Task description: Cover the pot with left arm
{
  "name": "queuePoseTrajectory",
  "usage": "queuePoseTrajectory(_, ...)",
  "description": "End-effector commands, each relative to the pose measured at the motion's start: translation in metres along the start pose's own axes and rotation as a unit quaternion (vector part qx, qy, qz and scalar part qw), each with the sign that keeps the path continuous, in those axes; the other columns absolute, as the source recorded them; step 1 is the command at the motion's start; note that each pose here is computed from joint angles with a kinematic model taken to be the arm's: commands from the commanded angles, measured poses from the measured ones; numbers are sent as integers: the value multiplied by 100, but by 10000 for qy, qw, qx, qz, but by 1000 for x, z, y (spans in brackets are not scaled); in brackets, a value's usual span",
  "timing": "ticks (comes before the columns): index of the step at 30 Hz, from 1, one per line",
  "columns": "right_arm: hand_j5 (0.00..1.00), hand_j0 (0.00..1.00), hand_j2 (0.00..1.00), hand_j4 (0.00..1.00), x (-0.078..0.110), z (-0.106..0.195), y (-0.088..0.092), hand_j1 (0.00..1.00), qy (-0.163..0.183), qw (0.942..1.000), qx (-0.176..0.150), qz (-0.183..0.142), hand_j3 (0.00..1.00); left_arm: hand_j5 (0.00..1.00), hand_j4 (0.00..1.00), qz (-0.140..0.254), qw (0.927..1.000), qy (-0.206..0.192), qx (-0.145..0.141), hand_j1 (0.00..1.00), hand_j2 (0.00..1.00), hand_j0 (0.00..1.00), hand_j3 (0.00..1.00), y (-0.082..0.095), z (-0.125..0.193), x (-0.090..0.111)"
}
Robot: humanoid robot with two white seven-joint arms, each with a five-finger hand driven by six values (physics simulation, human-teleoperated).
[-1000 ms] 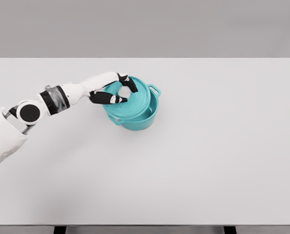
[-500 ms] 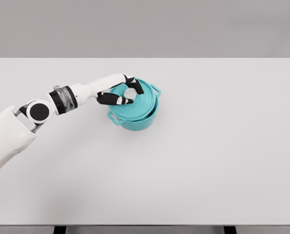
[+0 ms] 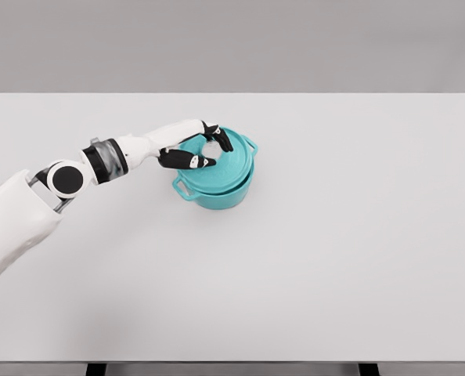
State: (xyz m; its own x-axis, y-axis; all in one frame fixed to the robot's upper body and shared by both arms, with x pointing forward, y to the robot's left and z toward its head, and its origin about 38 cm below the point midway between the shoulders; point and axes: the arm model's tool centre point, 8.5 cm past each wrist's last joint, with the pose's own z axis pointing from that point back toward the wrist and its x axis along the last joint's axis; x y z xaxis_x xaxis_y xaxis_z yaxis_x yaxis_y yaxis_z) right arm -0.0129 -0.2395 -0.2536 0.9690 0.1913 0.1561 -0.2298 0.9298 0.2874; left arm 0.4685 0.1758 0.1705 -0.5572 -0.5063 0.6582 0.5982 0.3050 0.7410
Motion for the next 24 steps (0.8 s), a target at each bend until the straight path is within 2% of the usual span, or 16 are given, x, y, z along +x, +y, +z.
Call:
queuePoseTrajectory(1,100,100,100,100,0,0,0,100,-2,10000,2,3,100,54,54,24,10000,-6,6,54,54,54,54,0,0,0)
queuePoseTrajectory(24,100,100,100,100,0,0,0,100,-2,10000,2,3,100,55,55,36,10000,-28,-63,55,55,55,55,-6,-2,1)
